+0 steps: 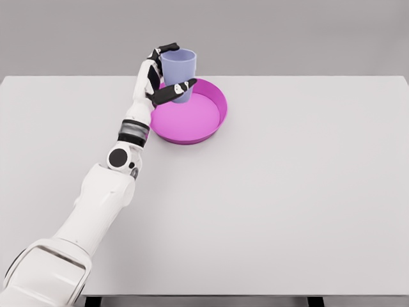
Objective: Flip the cup with left arm and place it on the plate
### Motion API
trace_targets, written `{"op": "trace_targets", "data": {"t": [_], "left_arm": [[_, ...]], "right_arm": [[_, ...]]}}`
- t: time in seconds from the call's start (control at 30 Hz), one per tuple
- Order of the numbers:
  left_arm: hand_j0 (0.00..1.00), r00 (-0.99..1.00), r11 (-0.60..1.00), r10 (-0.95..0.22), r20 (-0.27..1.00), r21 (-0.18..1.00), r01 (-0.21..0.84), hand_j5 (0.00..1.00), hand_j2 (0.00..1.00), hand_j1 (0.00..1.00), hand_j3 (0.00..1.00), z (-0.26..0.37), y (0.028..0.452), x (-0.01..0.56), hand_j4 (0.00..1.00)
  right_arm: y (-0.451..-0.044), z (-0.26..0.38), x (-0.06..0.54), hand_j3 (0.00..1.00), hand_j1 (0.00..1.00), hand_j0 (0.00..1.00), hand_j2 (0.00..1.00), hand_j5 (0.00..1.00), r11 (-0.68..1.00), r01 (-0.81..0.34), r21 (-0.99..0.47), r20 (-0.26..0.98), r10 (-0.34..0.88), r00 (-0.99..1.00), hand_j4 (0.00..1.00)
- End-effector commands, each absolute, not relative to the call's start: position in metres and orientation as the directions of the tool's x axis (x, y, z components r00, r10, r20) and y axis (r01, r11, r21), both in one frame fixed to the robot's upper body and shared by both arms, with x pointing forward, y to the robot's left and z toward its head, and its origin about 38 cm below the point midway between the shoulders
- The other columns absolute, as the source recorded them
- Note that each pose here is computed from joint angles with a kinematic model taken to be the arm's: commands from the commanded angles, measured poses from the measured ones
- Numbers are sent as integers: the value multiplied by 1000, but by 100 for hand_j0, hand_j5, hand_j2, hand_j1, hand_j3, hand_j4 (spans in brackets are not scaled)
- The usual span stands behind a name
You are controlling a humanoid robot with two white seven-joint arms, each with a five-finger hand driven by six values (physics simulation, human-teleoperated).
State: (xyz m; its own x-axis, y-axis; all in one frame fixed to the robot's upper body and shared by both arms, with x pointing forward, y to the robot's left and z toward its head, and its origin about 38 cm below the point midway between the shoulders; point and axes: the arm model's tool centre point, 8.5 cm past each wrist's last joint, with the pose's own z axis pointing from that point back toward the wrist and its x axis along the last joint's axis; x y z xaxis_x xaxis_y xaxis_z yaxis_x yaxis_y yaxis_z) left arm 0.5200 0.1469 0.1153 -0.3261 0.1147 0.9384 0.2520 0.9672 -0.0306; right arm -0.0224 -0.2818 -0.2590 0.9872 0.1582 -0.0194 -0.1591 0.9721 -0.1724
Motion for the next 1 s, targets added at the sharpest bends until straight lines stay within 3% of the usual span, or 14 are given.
{"op": "trace_targets", "data": {"t": [0.0, 0.47, 0.97], "left_arm": [[57, -328, 968, 115, 938, -31, 249, 57, 57, 57, 57, 116, 147, 520, 57], [59, -333, 970, 119, 935, -39, 239, 59, 59, 59, 59, 118, 150, 521, 59], [71, -344, 963, 124, 931, -29, 269, 71, 71, 71, 71, 123, 146, 521, 71]], "right_arm": [[-282, -259, -22, 100, 100, 100, 100, 100, 972, -159, -173, -20, 158, 987, 100], [-282, -259, -22, 100, 100, 100, 100, 100, 972, -159, -173, -20, 158, 987, 100], [-282, -259, -22, 100, 100, 100, 100, 100, 972, -159, -173, -20, 158, 987, 100]]}}
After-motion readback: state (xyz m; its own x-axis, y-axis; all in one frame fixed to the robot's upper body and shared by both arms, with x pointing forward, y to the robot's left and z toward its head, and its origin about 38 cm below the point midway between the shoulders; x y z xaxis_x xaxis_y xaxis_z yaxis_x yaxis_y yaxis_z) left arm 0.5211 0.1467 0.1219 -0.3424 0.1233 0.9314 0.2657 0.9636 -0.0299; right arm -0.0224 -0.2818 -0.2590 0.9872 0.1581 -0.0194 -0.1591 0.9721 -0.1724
